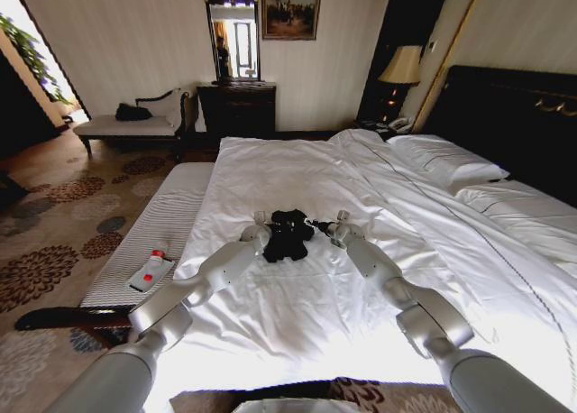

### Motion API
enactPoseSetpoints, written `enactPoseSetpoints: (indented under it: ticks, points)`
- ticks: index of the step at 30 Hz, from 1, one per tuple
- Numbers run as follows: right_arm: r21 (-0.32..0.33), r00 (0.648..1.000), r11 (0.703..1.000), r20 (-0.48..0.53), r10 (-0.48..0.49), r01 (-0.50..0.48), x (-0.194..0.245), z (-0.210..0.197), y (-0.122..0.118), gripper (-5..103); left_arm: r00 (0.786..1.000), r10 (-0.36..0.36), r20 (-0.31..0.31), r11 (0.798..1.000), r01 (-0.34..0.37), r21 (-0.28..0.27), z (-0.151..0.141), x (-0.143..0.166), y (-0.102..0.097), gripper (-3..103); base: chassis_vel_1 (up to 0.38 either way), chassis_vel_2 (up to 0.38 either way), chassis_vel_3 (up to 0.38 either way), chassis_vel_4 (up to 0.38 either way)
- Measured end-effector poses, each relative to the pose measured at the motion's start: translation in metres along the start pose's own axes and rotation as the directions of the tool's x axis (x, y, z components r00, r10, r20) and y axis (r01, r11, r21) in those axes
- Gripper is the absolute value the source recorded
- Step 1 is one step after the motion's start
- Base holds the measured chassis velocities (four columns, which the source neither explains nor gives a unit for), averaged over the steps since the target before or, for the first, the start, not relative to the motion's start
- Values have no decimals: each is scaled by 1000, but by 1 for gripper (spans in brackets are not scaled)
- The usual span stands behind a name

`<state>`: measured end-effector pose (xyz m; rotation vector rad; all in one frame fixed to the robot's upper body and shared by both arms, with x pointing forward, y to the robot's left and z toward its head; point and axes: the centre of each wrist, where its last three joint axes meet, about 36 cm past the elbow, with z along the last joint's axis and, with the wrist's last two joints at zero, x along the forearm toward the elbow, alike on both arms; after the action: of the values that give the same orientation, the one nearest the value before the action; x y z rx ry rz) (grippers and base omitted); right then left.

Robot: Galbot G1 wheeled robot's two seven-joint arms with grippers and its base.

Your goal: Fold the clothes on the bed.

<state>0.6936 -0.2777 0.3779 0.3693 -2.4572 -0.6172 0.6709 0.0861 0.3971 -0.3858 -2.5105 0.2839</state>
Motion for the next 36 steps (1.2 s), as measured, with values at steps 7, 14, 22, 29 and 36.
enactPoseSetpoints:
  ticks: [7,14,22,29,36]
  points:
    - [-3,1000,1000,-4,-6,6,-1,2,2,51,1000,0,0,1000,0,0,0,0,0,1,0,0,0,0]
    - [-9,1000,1000,-6,-7,7,-2,2,9,24,1000,-9,3,1000,9,4,-1,2,5,1,0,0,0,0]
    - [-62,1000,998,7,-25,25,-1,-1,15,4,1000,-20,4,1000,20,17,1,0,5,1,0,0,0,0]
    - [-60,999,998,14,-35,35,1,-3,20,0,1000,-27,13,1000,27,12,-1,1,3,1,0,0,0,0]
    - [-51,999,998,25,-36,37,12,-3,21,0,997,-44,66,999,43,10,-15,5,2,1,0,0,0,0]
